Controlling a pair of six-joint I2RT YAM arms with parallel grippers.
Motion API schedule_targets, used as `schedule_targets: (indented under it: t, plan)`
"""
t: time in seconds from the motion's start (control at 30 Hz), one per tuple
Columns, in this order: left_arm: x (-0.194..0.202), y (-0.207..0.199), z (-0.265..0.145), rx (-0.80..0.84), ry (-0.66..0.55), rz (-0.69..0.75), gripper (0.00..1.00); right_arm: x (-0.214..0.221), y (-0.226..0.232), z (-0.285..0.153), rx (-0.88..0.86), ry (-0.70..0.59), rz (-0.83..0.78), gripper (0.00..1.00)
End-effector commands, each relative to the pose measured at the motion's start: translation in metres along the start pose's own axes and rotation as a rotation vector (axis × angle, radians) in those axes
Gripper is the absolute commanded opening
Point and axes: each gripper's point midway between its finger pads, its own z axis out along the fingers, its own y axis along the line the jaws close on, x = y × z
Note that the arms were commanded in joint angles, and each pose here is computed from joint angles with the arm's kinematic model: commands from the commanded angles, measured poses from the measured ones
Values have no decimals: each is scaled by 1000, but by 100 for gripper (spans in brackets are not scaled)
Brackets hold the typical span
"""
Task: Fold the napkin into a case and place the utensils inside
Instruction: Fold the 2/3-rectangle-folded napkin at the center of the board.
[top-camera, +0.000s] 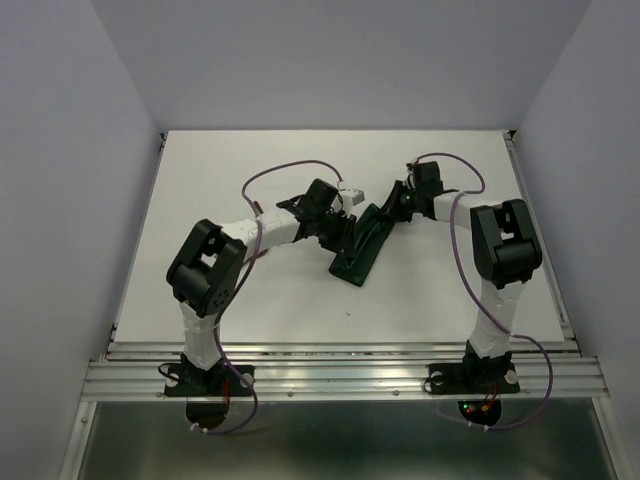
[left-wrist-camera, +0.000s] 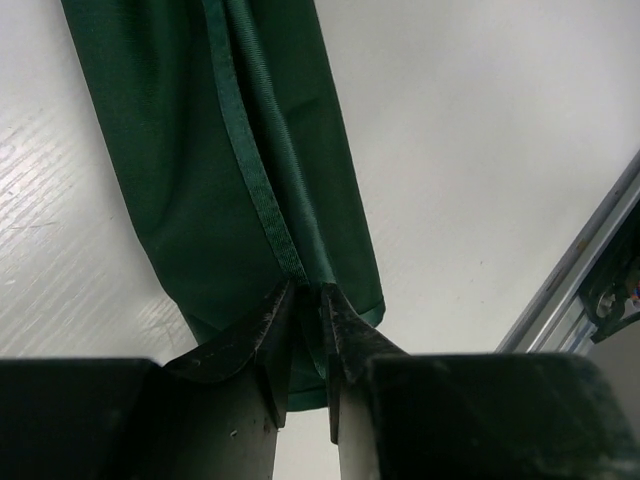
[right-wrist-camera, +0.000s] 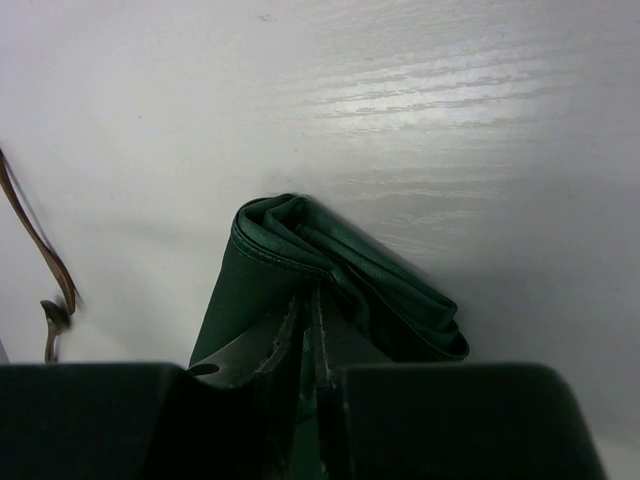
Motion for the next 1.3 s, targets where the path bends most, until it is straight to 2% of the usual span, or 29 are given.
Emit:
schedule_targets:
  t: [0.0,0.13,0.27,0.37,0.47,0.57,0.6,0.63,1.0,1.2,1.27]
  plan:
    - [-3,-8,10,35,1,7,28,-4,-12,-17,69,-33,19,15]
    - [3,-10,20,36,26,3,27,-16,-7,-29,87,-84,18,21]
    - [-2,-12,22,37,19,2,27,-15,-16,-33,148,-77,31,24]
    - [-4,-14,21,36,19,12,27,-21,-12,-44,152,-112,27,32]
    - [-1,-14,24,35,31,20,27,-27,-9,-55,161,-142,27,35]
    - [2,-13,27,26,44,23,28,-29,-10,-66,186,-173,35,45]
    - [1,-14,27,27,43,26,27,-28,-14,-67,204,-180,37,55]
    - [1,-14,28,27,42,28,28,-27,-16,-68,210,-182,37,57]
    - [0,-17,33,29,51,32,28,-21,-7,-101,173,-268,81,56]
    - [0,-17,34,27,54,32,27,15,-6,-97,93,-188,144,58]
    - [0,-18,33,27,53,29,27,23,-6,-96,76,-172,157,63]
